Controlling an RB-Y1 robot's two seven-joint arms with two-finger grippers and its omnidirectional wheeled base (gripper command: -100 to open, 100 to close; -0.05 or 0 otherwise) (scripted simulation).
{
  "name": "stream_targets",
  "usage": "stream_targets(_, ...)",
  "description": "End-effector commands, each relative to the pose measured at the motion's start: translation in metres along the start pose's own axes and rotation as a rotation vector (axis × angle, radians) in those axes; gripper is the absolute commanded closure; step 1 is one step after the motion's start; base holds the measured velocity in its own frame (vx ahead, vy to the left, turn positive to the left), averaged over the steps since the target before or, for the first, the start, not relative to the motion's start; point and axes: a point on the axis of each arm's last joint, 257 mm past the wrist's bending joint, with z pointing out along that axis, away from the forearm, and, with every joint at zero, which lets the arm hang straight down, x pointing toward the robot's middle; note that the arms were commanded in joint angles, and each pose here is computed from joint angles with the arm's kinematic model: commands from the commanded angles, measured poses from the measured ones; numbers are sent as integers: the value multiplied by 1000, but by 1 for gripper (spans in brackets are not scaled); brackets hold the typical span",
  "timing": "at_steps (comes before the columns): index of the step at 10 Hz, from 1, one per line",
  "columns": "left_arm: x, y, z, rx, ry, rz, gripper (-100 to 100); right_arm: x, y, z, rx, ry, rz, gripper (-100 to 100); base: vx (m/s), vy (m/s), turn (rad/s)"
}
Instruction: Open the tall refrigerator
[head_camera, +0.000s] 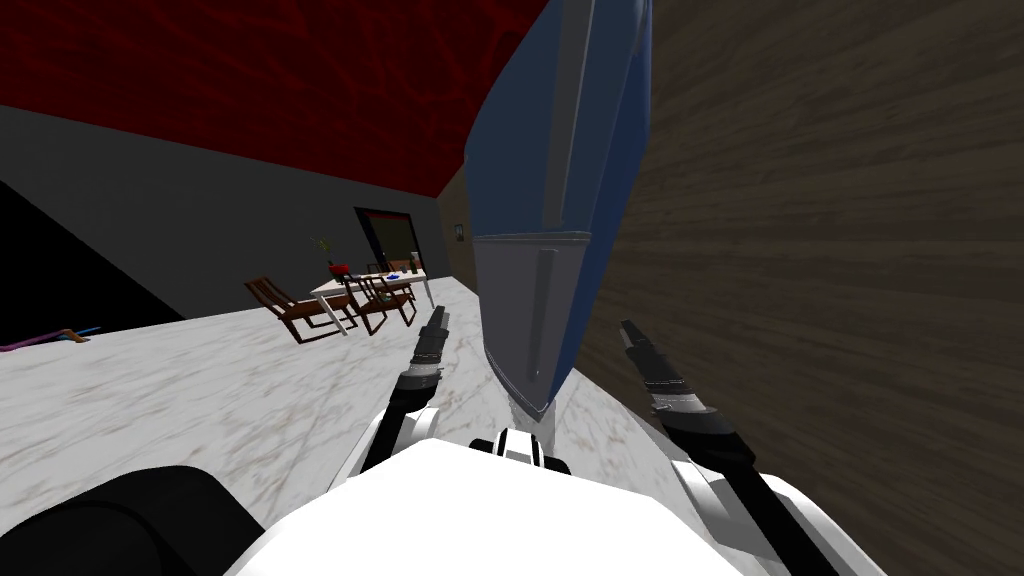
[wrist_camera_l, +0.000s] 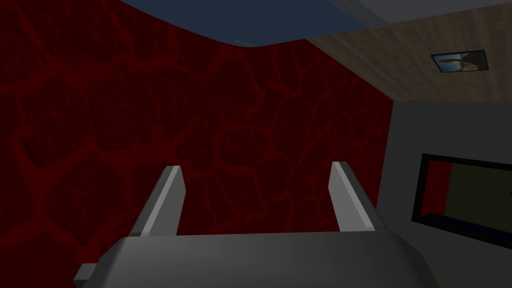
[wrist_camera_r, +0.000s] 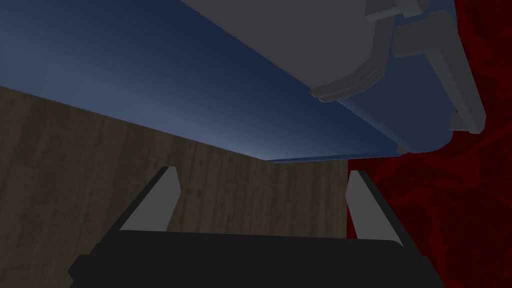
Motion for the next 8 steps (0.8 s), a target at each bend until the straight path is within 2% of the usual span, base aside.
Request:
stream_targets(1,0,0,0,0,0,0,0,-1,-2,4,11,45,-61,-100,28,54,-49)
stream_targets(8,0,0,0,0,0,0,0,-12,-9,19,50,165,-280,-100,30,61,-72)
